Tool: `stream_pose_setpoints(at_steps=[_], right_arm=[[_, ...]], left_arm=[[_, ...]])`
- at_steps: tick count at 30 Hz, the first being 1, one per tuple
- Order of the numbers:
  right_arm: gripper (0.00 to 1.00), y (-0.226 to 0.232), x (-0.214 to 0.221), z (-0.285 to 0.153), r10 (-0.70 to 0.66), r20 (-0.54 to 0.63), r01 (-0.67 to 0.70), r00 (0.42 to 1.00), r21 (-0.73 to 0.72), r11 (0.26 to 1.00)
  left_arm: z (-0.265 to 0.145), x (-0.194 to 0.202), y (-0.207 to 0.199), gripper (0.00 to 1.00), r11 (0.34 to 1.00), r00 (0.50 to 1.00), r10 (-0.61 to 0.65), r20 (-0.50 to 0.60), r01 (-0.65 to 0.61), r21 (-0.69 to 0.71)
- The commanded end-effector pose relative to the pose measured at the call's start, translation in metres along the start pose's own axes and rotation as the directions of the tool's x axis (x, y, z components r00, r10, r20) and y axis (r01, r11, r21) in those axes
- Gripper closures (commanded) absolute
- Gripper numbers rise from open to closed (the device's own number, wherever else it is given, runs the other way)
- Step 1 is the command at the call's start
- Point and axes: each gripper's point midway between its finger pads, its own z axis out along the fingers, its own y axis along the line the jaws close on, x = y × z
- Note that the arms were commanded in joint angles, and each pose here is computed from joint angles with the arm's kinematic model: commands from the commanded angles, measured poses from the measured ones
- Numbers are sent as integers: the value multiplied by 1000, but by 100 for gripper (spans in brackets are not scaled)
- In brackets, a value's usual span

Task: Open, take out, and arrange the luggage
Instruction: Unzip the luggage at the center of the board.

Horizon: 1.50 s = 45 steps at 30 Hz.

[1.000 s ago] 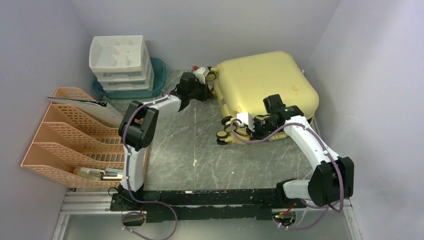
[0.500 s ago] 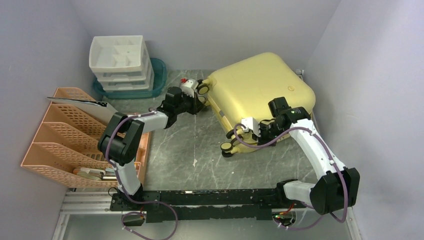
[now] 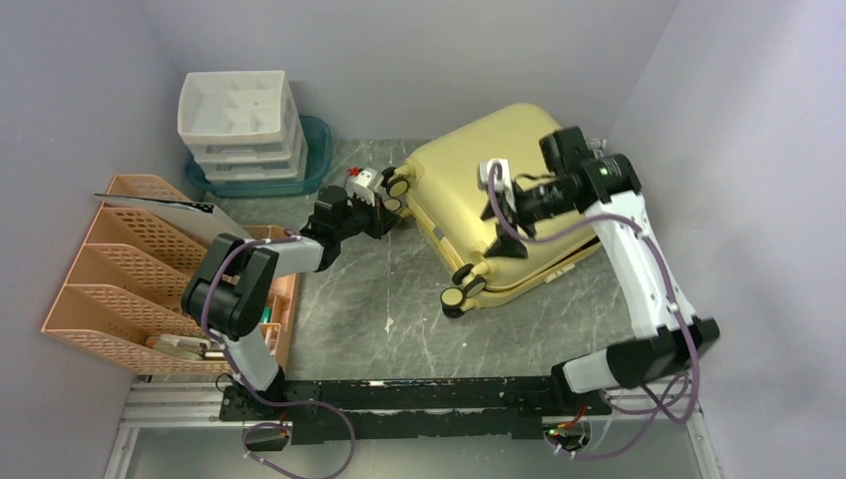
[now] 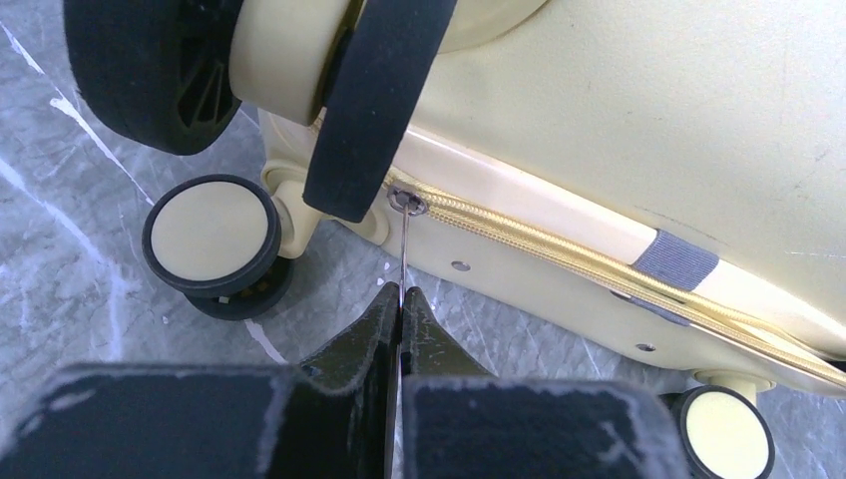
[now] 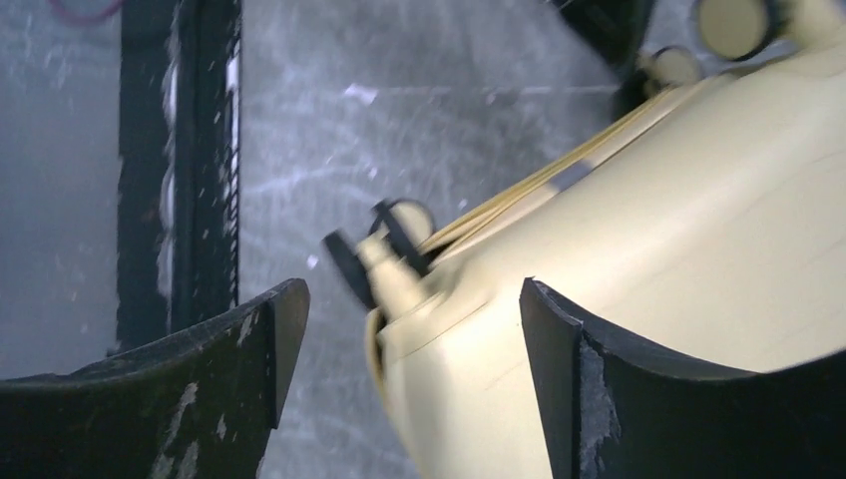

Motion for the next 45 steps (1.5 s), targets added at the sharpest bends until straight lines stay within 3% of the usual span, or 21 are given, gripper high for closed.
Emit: stream_pose_setpoints(at_steps=[1, 4, 7, 15, 25, 30, 35, 40, 45], right_arm=[[19, -64, -53, 19, 33, 138, -42, 990, 63, 997], [20, -119, -65, 48, 11, 41, -20, 999, 218, 976], [16, -147, -80, 81, -39, -18, 42, 999, 279, 959], [9, -197, -118, 131, -188, -30, 184, 982, 392, 901], [8, -204, -85, 149, -407, -223, 461, 886, 328, 825], [9, -206, -65, 165, -424, -278, 497, 862, 295, 816], [8, -226, -65, 168, -436, -337, 542, 834, 358, 760], [6, -228, -57, 180, -496, -386, 616, 778, 310, 724], [6, -227, -44, 197, -518, -402, 633, 755, 242, 735]], left_arm=[[-4, 16, 11, 95, 1000, 999, -17, -33, 17, -6], [-1, 23, 10, 95, 999, 999, -30, -45, 31, 12], [2, 29, 6, 95, 998, 997, -39, -62, 42, 50], [3, 29, -1, 95, 994, 997, -44, -65, 50, 94], [7, 34, 5, 95, 978, 984, -159, -83, 169, 126], [11, 33, 10, 95, 968, 976, -203, -82, 213, 130], [15, 33, 15, 95, 960, 966, -243, -84, 252, 126], [19, 33, 18, 95, 953, 960, -268, -84, 277, 126], [18, 31, 17, 95, 948, 957, -280, -77, 289, 136]])
